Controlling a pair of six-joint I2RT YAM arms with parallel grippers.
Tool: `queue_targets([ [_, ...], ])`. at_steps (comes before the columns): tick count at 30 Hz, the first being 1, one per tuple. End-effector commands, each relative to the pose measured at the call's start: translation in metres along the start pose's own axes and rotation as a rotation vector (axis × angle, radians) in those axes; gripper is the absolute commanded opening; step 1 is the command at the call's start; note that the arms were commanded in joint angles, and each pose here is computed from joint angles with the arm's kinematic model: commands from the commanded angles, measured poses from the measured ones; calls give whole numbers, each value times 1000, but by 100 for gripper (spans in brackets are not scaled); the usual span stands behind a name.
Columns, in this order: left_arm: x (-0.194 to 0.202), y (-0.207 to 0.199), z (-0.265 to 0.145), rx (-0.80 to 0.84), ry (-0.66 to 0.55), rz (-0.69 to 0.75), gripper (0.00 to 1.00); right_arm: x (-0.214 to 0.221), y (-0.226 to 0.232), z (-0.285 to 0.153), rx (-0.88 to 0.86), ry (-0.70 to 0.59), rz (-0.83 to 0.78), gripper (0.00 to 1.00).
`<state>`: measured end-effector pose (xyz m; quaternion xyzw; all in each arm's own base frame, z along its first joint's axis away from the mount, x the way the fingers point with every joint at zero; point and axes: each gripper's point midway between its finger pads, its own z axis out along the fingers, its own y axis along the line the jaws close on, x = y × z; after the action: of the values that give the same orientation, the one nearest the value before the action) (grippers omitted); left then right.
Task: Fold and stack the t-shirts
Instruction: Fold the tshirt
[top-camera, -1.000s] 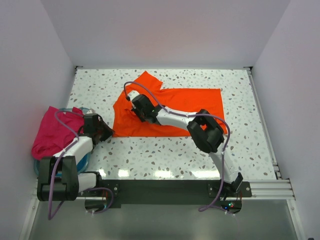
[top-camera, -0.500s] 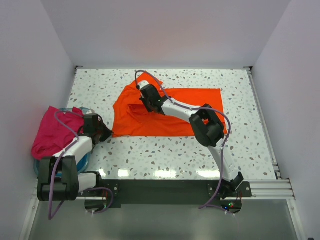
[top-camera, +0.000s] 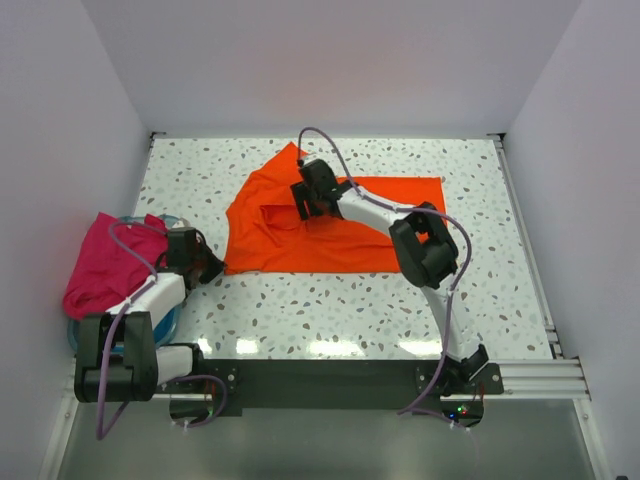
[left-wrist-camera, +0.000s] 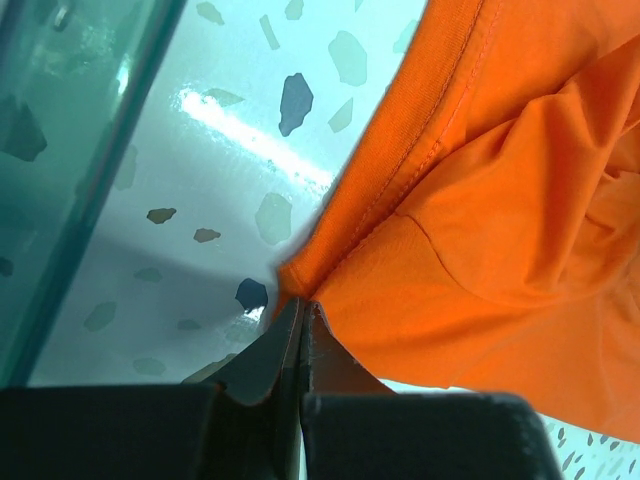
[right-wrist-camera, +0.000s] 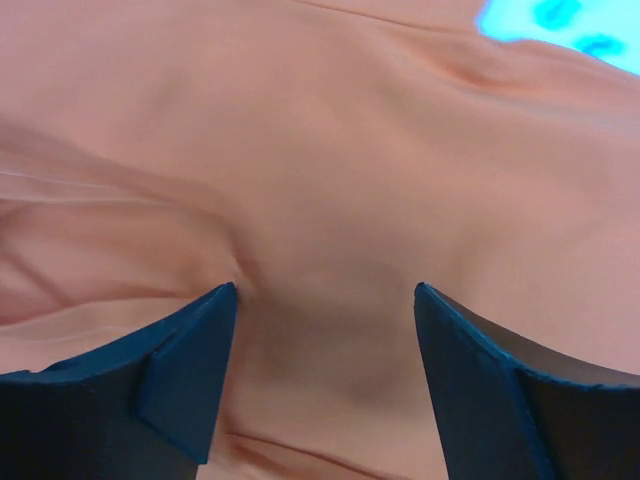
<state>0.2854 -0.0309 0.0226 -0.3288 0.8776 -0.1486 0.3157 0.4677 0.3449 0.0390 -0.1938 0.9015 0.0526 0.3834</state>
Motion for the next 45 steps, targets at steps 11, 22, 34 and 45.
queue_targets([
  [11, -5, -11, -7, 56, -25, -42, 0, 101, -191, -156, 397, 168, 582, 78],
  [22, -6, -18, -13, 100, -41, -42, 0, 176, -238, -199, 492, 203, 820, 40],
  [34, -2, -14, -11, 100, -35, -39, 0, 160, -266, -161, 547, 249, 840, 6],
  [45, -3, -16, -12, 107, -41, -31, 0, 145, -303, -149, 636, 250, 823, 7],
])
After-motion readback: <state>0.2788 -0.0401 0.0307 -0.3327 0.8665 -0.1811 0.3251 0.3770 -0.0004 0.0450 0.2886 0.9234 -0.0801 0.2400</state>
